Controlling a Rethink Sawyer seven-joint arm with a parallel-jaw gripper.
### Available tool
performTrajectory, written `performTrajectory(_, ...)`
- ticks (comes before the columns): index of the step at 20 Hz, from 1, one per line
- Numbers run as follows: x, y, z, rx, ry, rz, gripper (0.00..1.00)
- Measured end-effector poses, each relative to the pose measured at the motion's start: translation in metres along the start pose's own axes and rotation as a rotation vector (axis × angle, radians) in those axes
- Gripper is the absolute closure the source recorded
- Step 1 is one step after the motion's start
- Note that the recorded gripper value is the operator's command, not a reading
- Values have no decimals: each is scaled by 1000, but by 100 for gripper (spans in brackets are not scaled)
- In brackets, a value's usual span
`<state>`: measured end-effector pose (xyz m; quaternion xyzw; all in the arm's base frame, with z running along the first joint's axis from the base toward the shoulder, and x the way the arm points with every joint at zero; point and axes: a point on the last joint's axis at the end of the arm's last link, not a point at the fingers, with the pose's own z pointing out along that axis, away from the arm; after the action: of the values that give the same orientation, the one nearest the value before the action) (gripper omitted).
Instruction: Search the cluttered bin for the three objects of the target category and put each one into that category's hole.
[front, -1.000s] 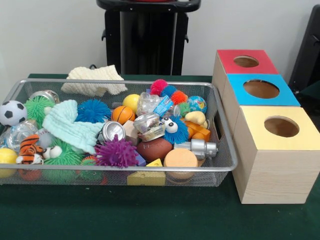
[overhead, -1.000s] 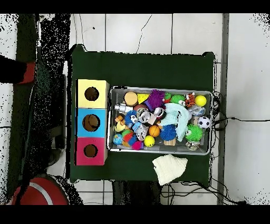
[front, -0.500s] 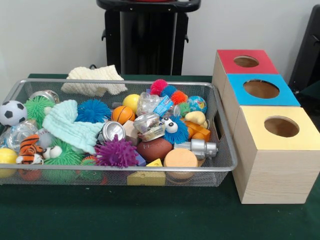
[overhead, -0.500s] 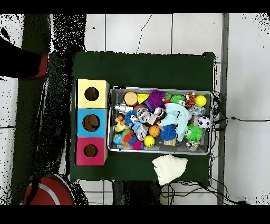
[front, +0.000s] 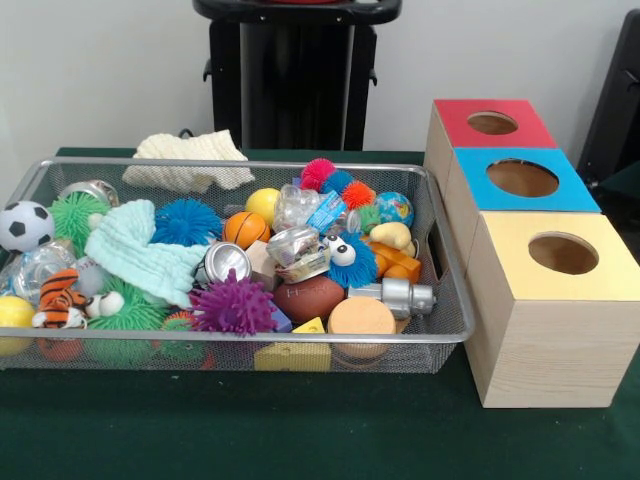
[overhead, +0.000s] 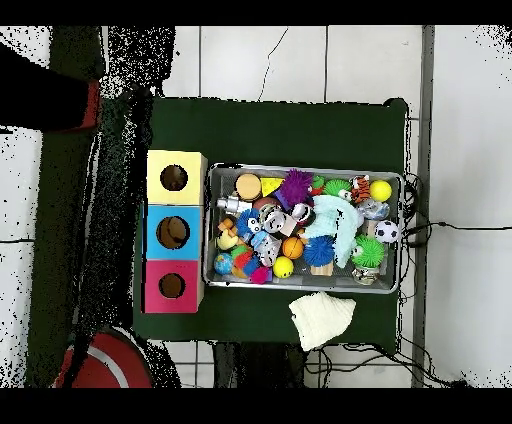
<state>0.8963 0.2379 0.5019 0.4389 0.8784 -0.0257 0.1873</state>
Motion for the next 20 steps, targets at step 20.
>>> performTrajectory(20, -17, 10, -34, -78, 20, -34, 100)
